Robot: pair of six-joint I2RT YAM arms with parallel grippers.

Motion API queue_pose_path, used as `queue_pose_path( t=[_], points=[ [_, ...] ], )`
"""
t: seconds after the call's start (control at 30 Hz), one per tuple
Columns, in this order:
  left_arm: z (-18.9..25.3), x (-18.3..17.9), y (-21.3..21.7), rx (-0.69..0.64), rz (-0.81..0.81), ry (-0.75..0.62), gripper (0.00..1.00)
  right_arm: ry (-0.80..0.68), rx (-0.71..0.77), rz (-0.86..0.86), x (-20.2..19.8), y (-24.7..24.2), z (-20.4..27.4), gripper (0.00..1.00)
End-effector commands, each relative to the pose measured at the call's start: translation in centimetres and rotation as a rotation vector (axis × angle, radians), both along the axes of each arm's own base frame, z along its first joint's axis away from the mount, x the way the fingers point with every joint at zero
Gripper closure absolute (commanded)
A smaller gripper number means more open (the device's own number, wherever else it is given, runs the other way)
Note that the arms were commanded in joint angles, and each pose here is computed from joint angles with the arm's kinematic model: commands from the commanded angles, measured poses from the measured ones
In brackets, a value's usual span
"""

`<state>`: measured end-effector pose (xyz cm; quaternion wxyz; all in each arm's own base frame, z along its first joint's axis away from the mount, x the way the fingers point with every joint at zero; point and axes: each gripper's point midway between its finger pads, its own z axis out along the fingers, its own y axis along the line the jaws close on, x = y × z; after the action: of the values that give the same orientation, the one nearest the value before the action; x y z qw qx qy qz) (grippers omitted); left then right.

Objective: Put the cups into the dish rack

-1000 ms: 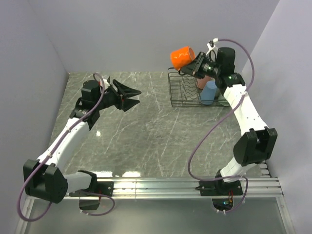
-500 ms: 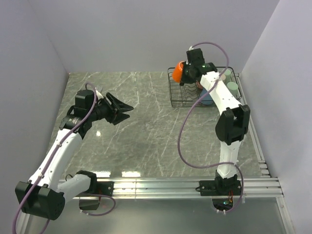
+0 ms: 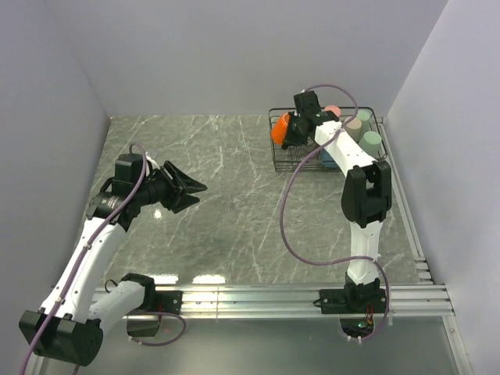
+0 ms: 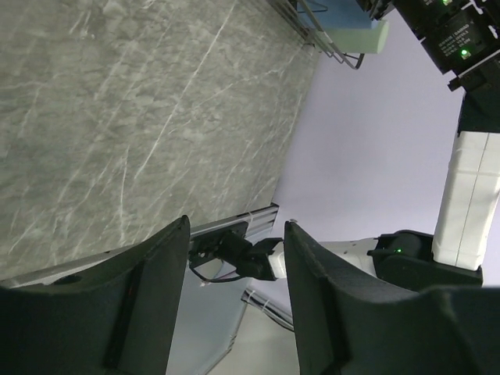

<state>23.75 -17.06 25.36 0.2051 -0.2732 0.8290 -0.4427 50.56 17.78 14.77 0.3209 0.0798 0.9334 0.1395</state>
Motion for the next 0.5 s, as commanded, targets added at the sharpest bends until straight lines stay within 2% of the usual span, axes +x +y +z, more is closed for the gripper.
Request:
queue_pose_path(
  t=[0.0, 0.47],
  points=[
    [0.7, -0.9, 0.9, 0.035, 0.012, -0.026, 0.44, -0.096, 0.118, 0.009, 2.1, 1.8, 1.4, 1.00],
    [0.7, -2.2, 1.4, 0.025, 0.055, -0.017, 0.45, 0.002, 0.174, -0.013, 1.0, 2.4, -3.0, 1.00]
  ],
)
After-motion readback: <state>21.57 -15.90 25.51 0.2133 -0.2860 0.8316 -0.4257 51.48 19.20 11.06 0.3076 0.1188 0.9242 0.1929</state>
